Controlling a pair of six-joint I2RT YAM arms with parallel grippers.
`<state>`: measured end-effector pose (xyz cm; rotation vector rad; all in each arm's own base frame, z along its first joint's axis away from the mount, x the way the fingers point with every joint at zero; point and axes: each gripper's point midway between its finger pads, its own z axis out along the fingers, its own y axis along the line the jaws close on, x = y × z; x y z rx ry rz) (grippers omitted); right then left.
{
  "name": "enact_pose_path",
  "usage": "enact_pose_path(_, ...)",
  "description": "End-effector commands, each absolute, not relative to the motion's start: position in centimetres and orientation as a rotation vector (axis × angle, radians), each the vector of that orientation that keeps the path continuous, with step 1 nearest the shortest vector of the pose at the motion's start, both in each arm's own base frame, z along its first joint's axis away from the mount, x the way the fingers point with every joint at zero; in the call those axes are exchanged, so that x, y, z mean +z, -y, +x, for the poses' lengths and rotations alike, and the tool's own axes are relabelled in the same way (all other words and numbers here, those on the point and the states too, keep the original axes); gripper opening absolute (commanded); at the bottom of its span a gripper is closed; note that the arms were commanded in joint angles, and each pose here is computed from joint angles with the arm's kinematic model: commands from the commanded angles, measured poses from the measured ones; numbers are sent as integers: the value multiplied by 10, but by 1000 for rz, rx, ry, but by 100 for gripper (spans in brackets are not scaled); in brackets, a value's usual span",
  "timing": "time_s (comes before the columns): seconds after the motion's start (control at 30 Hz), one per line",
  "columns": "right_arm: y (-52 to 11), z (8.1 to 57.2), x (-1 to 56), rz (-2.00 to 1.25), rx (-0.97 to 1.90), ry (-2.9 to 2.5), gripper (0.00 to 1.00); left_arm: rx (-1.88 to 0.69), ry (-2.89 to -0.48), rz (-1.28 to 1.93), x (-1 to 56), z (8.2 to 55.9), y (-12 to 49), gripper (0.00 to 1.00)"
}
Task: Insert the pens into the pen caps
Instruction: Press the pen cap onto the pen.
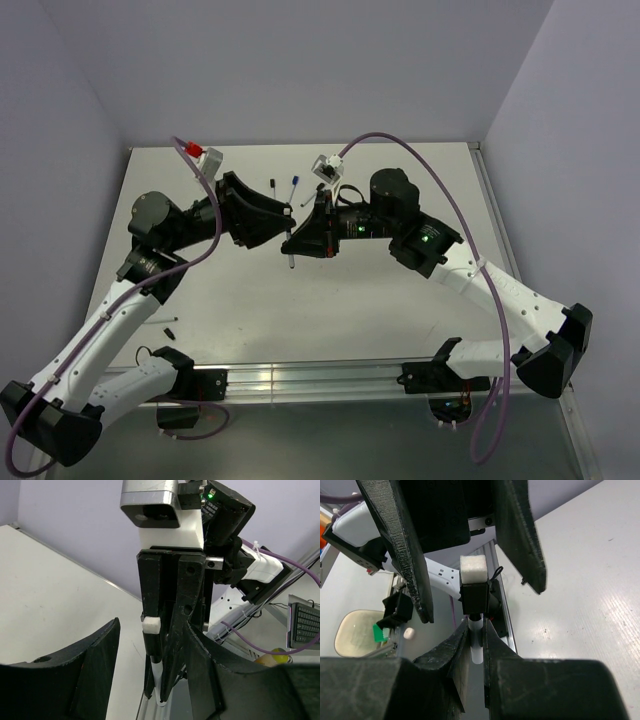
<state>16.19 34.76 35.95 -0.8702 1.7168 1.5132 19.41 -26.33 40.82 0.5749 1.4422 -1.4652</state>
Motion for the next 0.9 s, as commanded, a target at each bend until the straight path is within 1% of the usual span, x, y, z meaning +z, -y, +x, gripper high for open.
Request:
enact_pose_path(0.0, -349, 162, 387, -885, 1517, -1621, 0, -1490, -1336, 635, 434, 183, 262, 57)
enact_pose_path(0.07, -349, 161, 387, -886, 1518, -1621, 0, -1498, -1337, 642, 433, 182, 263, 52)
enact_pose_path(0.23, -349, 162, 386, -885, 1515, -1626, 0, -1518, -1343, 661, 432, 181, 265, 49)
enact_pose_path(0.27, -349, 162, 386, -887, 1515, -1623, 0, -1521, -1344, 667, 431, 180, 265, 46)
enact_pose_path(0.47, -349, 162, 387, -888, 1514, -1622, 0, -1523, -1352, 677, 429, 178, 266, 43)
enact_pose_path(0.53, -349, 162, 387, -889, 1511, -1622, 0, -1520, -1354, 670, 429, 180, 265, 38)
enact_pose_path(0.57, -349, 162, 386, -890, 1510, -1623, 0, -1518, -1352, 671, 429, 179, 265, 30)
enact_pose_path(0.67, -349, 163, 386, -884, 1507, -1628, 0, -1524, -1352, 675, 429, 179, 266, 19)
enact_pose_path(0.7, -349, 163, 385, -884, 1505, -1633, 0, -1526, -1352, 676, 430, 179, 266, 10)
enact_pose_path(0.77, -348, 163, 386, -881, 1503, -1632, 0, -1525, -1355, 676, 429, 179, 266, 0)
enact_pose_path(0.87, -348, 165, 385, -874, 1487, -1640, 0, -1521, -1346, 666, 431, 179, 264, 0)
